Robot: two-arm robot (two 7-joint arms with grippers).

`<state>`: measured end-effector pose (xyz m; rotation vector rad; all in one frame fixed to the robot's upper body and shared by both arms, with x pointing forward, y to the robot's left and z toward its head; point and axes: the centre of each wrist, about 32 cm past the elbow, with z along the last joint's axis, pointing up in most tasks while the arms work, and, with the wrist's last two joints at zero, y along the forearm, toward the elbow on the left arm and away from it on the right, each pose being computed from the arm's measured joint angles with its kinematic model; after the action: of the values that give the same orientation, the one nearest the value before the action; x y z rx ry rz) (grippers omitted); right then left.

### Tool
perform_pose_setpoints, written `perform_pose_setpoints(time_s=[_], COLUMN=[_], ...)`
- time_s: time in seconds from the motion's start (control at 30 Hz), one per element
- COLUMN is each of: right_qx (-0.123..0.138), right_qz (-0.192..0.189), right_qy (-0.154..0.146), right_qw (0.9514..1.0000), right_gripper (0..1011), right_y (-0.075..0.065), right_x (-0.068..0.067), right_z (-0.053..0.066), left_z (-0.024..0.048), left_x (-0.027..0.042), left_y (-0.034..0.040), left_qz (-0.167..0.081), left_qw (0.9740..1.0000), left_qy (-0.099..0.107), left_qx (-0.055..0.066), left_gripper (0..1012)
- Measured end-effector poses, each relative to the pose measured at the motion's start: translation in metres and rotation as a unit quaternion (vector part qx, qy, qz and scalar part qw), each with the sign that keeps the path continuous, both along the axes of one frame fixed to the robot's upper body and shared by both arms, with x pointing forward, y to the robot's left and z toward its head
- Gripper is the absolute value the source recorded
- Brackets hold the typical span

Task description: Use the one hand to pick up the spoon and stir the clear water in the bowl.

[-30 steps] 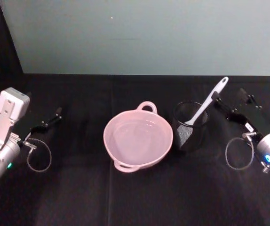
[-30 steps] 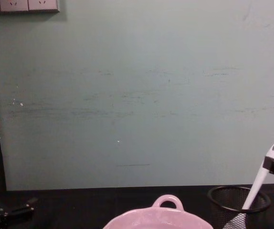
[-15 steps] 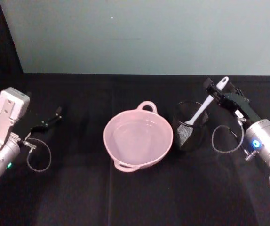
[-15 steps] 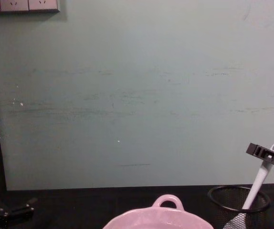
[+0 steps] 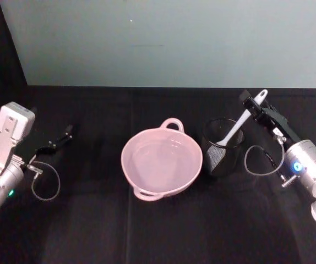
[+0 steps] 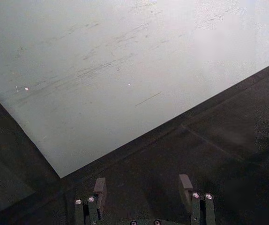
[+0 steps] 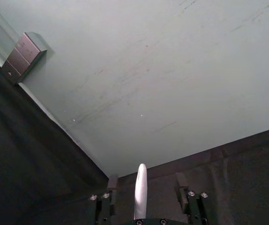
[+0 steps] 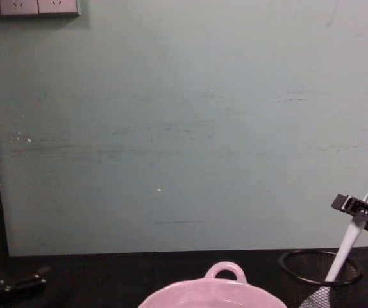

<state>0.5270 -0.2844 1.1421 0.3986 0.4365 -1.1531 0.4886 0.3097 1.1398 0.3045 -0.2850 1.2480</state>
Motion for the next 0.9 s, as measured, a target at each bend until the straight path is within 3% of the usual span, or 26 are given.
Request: perform_pose_setpoints(time_s=[0.07, 0.13, 0.67, 0.9], right_qx=[0.003, 0.004, 0.010, 0.008], right_qz=[0.001, 0.002, 0.010, 0.012], right_qy=[0.000, 0.001, -0.003, -0.009], right_qw=[1.0000, 1.0000, 0.9999, 0.9998], right_gripper=[760, 653, 139, 121], right_y=[-0.0004, -0.0003, -0.0010, -0.0010], right_x=[-0.0001, -0.0001, 0.0003, -0.0008], right_z=[-0.0004, -0.0006, -0.0001, 0.0038], left_z=[0.0000, 0.0000, 0.0000, 0.0000], left_x=[0.0000, 0.0000, 0.0000, 0.0000], left_y=[0.0000, 0.0000, 0.0000, 0.0000], left_qz=[0.000, 0.000, 0.000, 0.000], left_qw=[1.0000, 1.0000, 1.0000, 1.0000], left_qy=[0.000, 0.000, 0.000, 0.000], left_qx=[0.000, 0.000, 0.000, 0.000], left_gripper=[1011, 1011, 1011, 1011])
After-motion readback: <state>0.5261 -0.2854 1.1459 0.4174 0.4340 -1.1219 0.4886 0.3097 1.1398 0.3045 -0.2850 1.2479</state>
